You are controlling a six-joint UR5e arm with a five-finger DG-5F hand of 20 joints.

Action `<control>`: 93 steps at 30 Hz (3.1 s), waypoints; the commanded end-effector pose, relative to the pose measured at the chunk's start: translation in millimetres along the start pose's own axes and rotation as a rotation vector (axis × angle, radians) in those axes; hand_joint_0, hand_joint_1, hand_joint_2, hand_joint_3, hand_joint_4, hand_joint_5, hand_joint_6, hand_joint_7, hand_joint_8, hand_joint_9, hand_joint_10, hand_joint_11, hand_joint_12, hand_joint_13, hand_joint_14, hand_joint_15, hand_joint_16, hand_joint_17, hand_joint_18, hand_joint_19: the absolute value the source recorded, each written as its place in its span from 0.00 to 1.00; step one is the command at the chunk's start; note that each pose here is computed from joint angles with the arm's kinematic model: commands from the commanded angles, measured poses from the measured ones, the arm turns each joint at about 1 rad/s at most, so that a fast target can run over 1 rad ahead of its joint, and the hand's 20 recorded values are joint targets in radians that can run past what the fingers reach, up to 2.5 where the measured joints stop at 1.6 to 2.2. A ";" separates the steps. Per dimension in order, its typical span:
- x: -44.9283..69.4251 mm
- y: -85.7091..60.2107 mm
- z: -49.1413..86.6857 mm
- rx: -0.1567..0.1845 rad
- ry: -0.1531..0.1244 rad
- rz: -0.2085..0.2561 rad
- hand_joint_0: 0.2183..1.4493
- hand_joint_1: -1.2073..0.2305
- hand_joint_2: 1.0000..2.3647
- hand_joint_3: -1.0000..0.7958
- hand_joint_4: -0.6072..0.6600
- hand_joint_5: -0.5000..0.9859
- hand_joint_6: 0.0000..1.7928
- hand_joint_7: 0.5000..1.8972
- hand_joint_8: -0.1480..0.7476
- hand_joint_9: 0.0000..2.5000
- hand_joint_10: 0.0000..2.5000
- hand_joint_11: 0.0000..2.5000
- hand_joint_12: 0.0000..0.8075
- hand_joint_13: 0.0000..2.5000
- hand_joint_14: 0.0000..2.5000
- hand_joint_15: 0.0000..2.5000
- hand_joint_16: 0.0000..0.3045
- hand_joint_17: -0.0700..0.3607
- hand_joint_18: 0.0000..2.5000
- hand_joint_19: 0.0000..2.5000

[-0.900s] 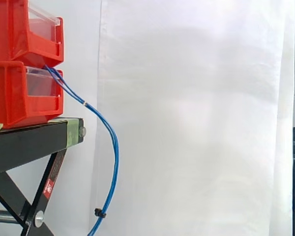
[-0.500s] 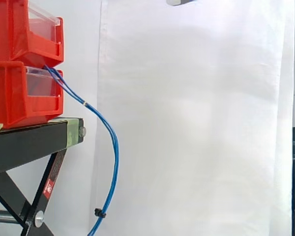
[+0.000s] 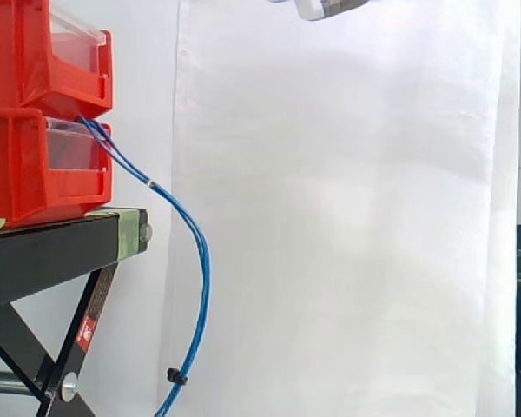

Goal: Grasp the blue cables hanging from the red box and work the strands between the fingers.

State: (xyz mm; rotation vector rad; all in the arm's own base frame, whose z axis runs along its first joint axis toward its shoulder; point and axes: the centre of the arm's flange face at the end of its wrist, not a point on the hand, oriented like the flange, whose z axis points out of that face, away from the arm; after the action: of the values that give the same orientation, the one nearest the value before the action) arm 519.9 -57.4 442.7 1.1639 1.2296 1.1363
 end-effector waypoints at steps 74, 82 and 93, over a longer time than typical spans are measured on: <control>27.4 -287.2 41.3 -0.086 -0.228 0.071 0.37 0.52 0.00 0.00 0.65 0.14 0.00 0.15 0.60 0.10 0.00 0.12 0.50 0.00 0.00 0.08 0.26 0.57 0.00 0.00; 37.0 -275.1 53.9 -0.104 -0.258 0.012 0.38 0.52 0.00 0.00 0.65 0.14 0.00 0.15 0.60 0.10 0.00 0.12 0.50 0.00 0.00 0.09 0.25 0.57 0.00 0.00; 65.1 -308.2 69.8 -0.068 -0.267 0.000 0.38 0.52 0.00 0.00 0.66 0.16 0.00 0.16 0.61 0.12 0.00 0.13 0.51 0.00 0.00 0.09 0.25 0.55 0.00 0.00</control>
State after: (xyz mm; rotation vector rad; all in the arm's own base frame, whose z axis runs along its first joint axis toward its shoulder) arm 582.9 -22.8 150.0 1.2013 0.9700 0.9751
